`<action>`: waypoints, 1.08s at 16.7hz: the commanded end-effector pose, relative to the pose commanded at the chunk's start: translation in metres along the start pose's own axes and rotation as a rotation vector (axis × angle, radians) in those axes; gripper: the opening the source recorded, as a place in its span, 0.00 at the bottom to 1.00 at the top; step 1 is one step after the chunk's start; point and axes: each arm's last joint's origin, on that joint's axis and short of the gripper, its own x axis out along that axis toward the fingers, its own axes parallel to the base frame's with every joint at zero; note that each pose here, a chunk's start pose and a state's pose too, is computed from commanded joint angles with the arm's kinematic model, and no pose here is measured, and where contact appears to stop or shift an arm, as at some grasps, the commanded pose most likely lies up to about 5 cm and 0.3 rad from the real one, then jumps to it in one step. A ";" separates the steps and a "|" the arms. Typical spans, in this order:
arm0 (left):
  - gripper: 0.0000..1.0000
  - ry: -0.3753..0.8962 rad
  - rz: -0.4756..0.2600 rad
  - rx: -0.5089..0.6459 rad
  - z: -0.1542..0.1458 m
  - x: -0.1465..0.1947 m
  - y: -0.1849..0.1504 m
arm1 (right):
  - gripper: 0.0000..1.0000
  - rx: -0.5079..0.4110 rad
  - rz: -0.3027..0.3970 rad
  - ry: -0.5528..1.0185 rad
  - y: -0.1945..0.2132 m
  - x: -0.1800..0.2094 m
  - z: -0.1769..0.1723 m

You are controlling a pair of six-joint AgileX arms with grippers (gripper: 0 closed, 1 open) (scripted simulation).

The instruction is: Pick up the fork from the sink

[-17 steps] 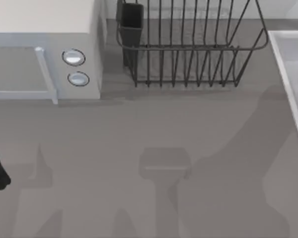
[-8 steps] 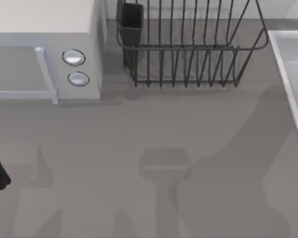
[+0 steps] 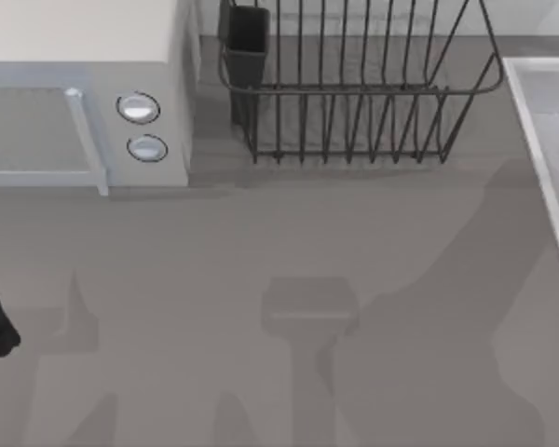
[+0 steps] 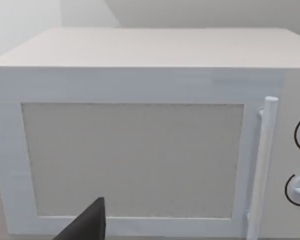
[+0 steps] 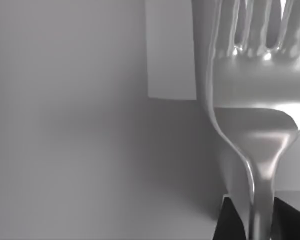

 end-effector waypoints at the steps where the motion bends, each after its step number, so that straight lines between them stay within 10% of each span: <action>1: 1.00 0.000 0.000 0.000 0.000 0.000 0.000 | 0.00 0.005 0.000 -0.045 0.001 -0.023 0.005; 18: 1.00 0.000 0.000 0.000 0.000 0.000 0.000 | 0.00 0.005 0.001 -0.045 0.001 -0.172 0.005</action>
